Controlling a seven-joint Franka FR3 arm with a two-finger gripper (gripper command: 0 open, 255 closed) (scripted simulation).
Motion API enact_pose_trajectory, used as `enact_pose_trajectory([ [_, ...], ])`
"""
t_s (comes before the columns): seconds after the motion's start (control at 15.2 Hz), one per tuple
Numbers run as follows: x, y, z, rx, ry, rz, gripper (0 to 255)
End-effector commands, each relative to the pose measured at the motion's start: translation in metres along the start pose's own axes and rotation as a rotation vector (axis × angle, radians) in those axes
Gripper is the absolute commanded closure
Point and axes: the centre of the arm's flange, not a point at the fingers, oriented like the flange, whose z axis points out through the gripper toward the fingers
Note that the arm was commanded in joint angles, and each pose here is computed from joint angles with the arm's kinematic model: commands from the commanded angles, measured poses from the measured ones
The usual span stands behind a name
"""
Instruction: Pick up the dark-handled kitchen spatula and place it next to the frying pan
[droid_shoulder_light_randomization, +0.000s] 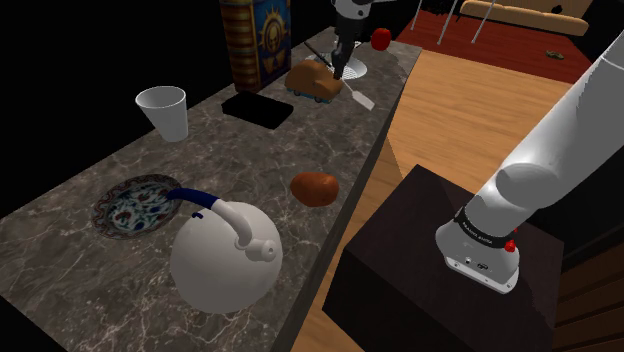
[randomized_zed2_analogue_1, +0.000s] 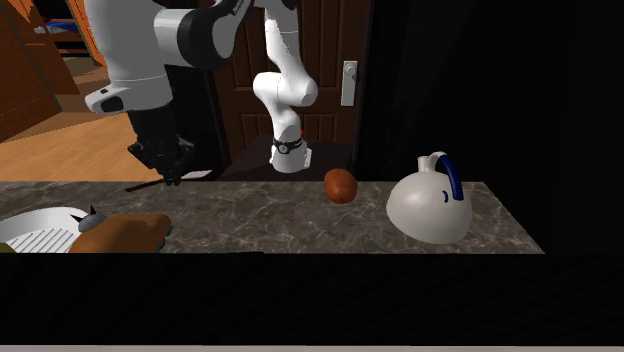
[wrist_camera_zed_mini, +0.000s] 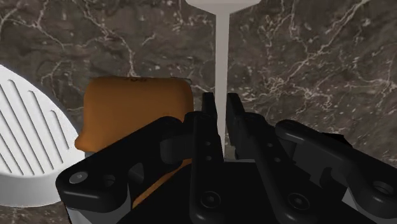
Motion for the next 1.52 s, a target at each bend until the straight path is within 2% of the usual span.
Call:
enact_pose_trajectory([
  [0.0,-0.007,0.028,-0.001,0.0,0.0,-0.002,255],
  [0.53,-0.04,0.13,-0.004,0.0,0.0,-0.002,255],
  [1.45,-0.045,0.13,0.07,0.0,0.0,-0.002,255],
])
